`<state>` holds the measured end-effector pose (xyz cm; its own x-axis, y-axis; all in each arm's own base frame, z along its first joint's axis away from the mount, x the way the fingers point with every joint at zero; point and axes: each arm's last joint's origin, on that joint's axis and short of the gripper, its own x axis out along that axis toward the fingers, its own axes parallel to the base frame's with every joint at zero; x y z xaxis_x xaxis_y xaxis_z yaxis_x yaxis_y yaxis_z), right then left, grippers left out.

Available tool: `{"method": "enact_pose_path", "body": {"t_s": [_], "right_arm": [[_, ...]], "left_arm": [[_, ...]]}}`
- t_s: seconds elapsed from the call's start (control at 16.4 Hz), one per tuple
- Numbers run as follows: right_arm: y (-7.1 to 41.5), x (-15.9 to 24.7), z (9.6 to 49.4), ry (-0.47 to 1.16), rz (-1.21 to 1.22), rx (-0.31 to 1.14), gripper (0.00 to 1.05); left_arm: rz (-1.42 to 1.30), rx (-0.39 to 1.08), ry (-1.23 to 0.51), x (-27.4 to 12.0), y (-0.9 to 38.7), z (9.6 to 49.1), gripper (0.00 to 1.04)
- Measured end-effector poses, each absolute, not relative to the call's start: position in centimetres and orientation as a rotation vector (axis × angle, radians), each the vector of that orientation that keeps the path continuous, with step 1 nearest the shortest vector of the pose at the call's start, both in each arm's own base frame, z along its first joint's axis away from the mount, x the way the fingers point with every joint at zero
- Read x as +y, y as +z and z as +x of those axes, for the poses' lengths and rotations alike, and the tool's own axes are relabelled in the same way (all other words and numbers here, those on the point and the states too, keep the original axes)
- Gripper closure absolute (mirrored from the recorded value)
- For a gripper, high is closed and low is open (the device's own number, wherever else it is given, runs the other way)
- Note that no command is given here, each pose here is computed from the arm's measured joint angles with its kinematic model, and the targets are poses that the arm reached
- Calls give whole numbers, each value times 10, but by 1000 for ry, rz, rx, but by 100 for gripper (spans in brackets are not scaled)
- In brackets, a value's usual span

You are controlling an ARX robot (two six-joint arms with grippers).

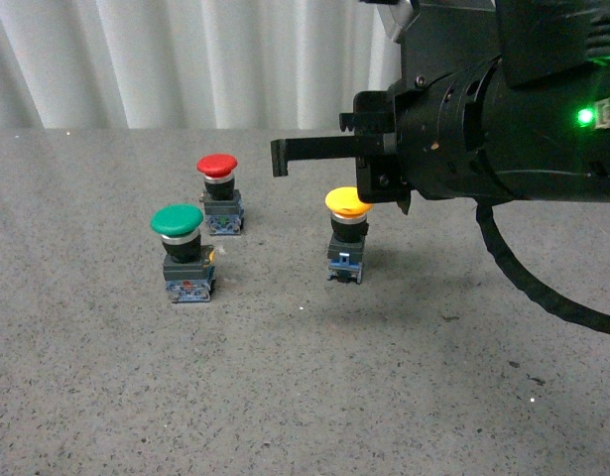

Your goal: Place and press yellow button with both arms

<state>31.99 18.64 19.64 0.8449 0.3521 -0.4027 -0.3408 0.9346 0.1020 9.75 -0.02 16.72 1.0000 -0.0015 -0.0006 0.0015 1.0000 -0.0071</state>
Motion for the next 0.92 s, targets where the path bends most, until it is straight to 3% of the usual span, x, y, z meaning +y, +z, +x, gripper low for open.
{"method": "enact_pose_path", "body": {"t_s": [0.92], "right_arm": [[176,198,335,357,-14,544,103]], "left_arm": [[-7,1,-1,0,167,97,7]]}}
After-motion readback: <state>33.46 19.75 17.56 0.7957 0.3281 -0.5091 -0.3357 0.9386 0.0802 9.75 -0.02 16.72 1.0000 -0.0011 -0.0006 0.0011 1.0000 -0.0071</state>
